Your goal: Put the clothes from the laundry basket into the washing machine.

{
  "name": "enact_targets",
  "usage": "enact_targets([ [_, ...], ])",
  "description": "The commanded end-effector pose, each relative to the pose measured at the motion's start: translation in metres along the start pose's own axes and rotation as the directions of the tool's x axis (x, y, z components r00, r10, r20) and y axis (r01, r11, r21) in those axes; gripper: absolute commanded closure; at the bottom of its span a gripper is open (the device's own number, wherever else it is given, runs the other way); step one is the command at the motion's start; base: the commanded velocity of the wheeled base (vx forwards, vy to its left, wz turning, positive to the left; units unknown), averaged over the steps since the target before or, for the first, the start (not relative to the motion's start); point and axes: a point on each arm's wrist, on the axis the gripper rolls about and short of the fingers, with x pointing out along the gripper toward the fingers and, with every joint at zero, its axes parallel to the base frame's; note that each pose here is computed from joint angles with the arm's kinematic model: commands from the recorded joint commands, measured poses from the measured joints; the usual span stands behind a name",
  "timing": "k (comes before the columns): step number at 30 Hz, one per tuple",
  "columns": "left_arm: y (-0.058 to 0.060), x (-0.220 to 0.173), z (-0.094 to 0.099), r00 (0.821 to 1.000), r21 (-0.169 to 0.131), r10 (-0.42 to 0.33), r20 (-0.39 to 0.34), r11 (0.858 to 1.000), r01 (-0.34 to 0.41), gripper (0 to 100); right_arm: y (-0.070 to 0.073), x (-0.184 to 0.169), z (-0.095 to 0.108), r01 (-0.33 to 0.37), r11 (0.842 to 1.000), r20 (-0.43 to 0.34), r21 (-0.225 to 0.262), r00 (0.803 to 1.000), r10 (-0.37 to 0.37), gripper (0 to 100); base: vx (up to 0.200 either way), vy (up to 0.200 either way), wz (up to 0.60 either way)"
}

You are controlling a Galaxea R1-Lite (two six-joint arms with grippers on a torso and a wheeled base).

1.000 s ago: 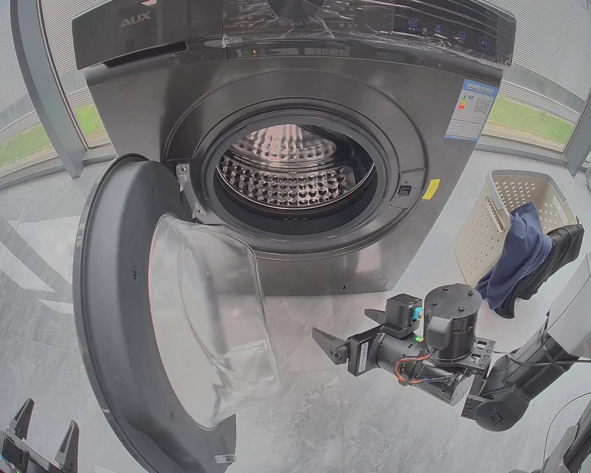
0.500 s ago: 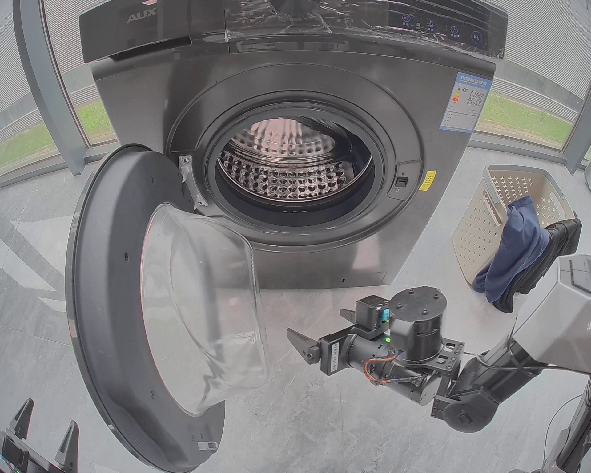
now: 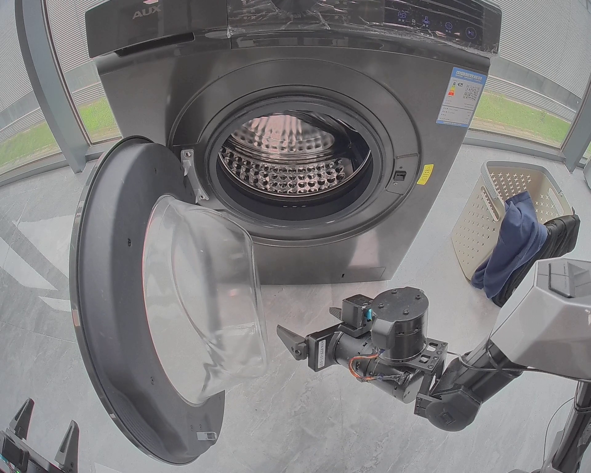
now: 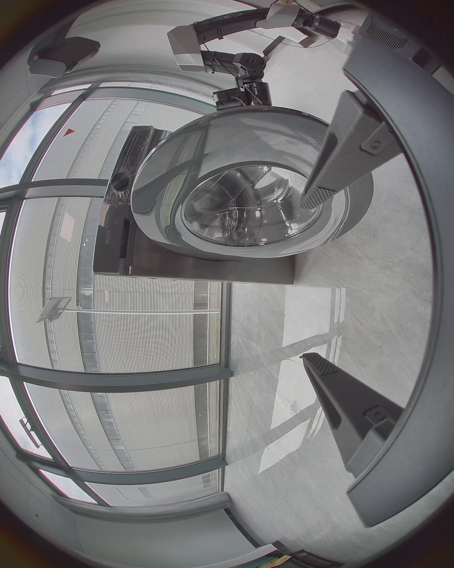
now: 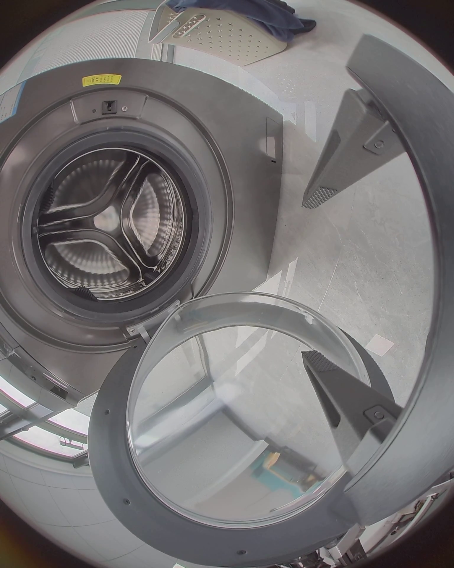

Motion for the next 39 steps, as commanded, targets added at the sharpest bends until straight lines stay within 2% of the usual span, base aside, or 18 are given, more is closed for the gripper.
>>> enact_targets([
  [1,0.0,0.0,-0.005,1.0,0.0,0.001,0.002,1.0,-0.001,0,0.0,0.001,-0.001,0.0,1.0,0.001,0.001,1.0,0.0,0,0.0,0.0,0.0],
  [4,0.0,0.0,-0.005,1.0,0.0,0.001,0.002,1.0,-0.001,0,0.0,0.002,-0.002,0.002,1.0,0.001,-0.001,1.0,-0.002,0,-0.2,0.0,0.0],
  [9,0.0,0.0,-0.005,1.0,0.0,0.001,0.002,1.0,-0.001,0,0.001,0.007,-0.004,0.0,1.0,0.001,-0.001,1.0,0.0,0,0.0,0.0,0.0],
  [14,0.0,0.0,-0.005,1.0,0.0,0.001,0.002,1.0,-0.001,0,0.009,0.016,-0.009,-0.02,1.0,0.0,-0.006,1.0,0.02,0,0.0,0.0,0.0],
  [22,0.0,0.0,-0.005,1.0,-0.002,0.001,0.002,1.0,-0.001,0,0.045,0.03,-0.009,-0.12,0.993,0.065,-0.008,0.991,0.121,0,0.0,0.0,0.0],
  [27,0.0,0.0,-0.005,1.0,-0.002,0.001,0.002,1.0,-0.001,0,0.043,0.038,-0.002,-0.115,0.993,0.095,-0.002,0.989,0.115,0,0.0,0.0,0.0],
  [30,0.0,0.0,-0.005,1.0,0.0,0.001,0.002,1.0,-0.001,0,0.034,0.044,0.004,-0.093,0.996,0.106,0.002,0.99,0.092,0,0.0,0.0,0.0],
  [32,0.0,0.0,-0.005,1.0,0.0,0.001,0.002,1.0,-0.001,0,0.033,0.051,0.0,-0.089,0.996,0.103,-0.001,0.991,0.088,0,0.0,0.0,0.0],
  [39,0.0,0.0,-0.005,1.0,-0.002,0.001,0.002,1.0,-0.001,0,0.046,0.079,-0.016,-0.106,0.994,0.086,-0.01,0.991,0.107,0,0.0,0.0,0.0],
])
